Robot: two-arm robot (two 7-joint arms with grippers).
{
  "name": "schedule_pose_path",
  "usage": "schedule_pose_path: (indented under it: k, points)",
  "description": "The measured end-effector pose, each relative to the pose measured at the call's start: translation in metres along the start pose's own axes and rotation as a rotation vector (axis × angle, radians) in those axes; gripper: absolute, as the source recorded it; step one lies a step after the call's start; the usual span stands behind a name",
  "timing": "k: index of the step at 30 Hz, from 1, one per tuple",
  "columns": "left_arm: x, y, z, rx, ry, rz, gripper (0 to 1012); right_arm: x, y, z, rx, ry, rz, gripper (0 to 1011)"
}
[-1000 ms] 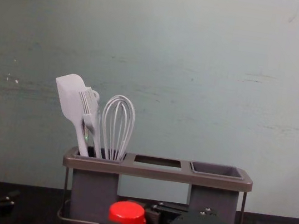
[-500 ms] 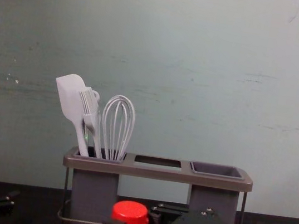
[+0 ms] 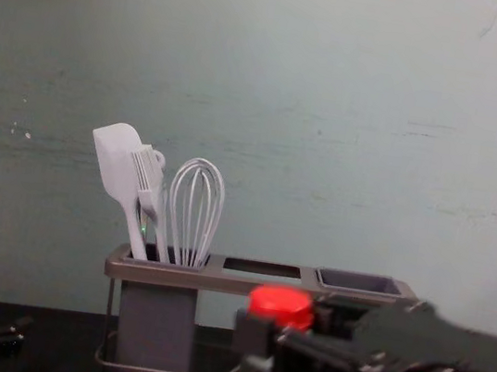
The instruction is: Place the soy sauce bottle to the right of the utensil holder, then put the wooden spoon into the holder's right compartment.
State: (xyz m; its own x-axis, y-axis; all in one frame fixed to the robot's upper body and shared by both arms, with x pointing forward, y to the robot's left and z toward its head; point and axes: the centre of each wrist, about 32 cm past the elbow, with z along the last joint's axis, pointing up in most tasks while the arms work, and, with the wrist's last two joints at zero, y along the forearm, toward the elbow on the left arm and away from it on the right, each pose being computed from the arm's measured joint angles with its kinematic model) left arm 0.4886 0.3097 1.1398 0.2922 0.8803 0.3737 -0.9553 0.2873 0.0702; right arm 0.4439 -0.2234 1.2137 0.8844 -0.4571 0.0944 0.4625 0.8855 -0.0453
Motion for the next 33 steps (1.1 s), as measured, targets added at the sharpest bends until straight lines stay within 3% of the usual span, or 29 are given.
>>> schedule_pose_path:
  k: [7, 14, 25, 33]
  points:
    - [0.0, 0.0, 0.0, 0.0, 0.0, 0.0, 1005, 0.0, -0.027, 0.012, 0.028, -0.027, -0.049, 381]
    - [0.0, 0.0, 0.0, 0.0, 0.0, 0.0, 1005, 0.002, -0.05, 0.012, 0.035, -0.041, -0.107, 381]
    - [0.0, 0.0, 0.0, 0.0, 0.0, 0.0, 1005, 0.022, -0.099, 0.001, 0.034, -0.076, -0.264, 381]
    - [0.0, 0.0, 0.0, 0.0, 0.0, 0.0, 1005, 0.04, -0.112, -0.004, 0.018, -0.107, -0.356, 381]
